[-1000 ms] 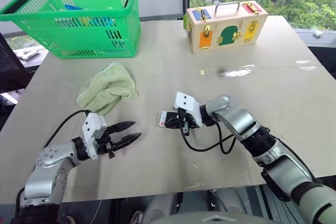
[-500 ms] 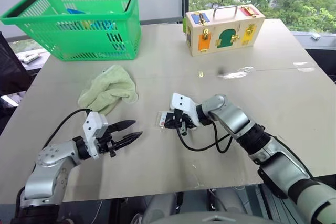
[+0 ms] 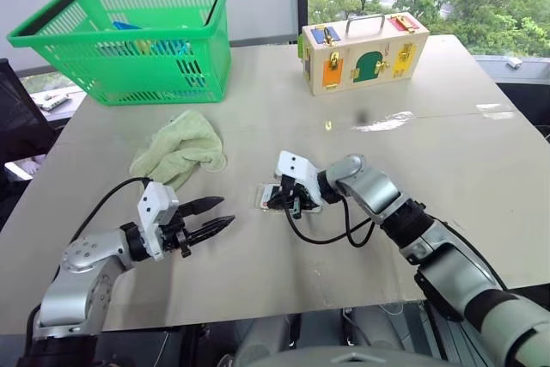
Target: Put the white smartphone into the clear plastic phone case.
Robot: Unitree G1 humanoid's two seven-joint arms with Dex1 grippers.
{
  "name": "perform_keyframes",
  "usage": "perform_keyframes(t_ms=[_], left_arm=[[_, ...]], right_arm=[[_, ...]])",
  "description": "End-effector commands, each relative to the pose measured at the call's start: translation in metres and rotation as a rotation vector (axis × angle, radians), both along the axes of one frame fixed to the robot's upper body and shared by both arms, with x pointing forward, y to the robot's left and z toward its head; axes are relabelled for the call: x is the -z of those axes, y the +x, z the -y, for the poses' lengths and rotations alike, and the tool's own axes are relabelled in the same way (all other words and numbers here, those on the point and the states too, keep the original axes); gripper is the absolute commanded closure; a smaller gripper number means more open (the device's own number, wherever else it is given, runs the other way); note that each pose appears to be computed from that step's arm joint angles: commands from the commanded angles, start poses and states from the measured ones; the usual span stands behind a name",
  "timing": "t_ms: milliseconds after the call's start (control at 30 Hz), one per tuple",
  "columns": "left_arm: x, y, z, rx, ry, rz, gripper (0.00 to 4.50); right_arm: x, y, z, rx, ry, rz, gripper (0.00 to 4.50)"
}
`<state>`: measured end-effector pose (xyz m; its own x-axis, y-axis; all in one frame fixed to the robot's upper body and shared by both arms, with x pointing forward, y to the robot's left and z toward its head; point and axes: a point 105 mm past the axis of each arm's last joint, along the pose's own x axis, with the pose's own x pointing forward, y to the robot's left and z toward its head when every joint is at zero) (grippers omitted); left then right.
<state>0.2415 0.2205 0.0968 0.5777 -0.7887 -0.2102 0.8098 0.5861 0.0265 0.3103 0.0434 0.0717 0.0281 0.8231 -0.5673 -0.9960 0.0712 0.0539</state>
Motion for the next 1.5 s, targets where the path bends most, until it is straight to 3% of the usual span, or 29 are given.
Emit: perform_keyframes(t_ms=[33, 267, 867, 967, 1167, 1500], left_arm=[[-0.012, -0.001, -0.003, 0.002, 0.004, 0.046, 2.0], [-0.017, 0.001, 0.001, 0.0, 0.005, 0.052, 2.0], [-0.032, 0.011, 0.019, -0.014, 0.023, 0.048, 2.0], [-0.027, 0.011, 0.015, -0.035, 0.043, 0.042, 2.0], [-0.016, 0.017, 0.008, -0.077, 0.075, 0.049, 2.0], [-0.024, 0.042, -0.007, -0.245, -0.061, 0.057, 2.0]], right_arm=[[0.074, -0.007, 0.041, 0.102, -0.259, -0.151, 4.5], [0.096, -0.015, 0.05, 0.076, -0.342, -0.179, 4.5], [0.114, -0.019, 0.063, 0.075, -0.42, -0.179, 4.5], [0.107, -0.014, 0.056, 0.104, -0.376, -0.158, 4.5], [0.063, 0.003, 0.028, 0.168, -0.13, -0.046, 4.5], [0.019, 0.004, 0.017, 0.212, 0.035, 0.017, 4.5]])
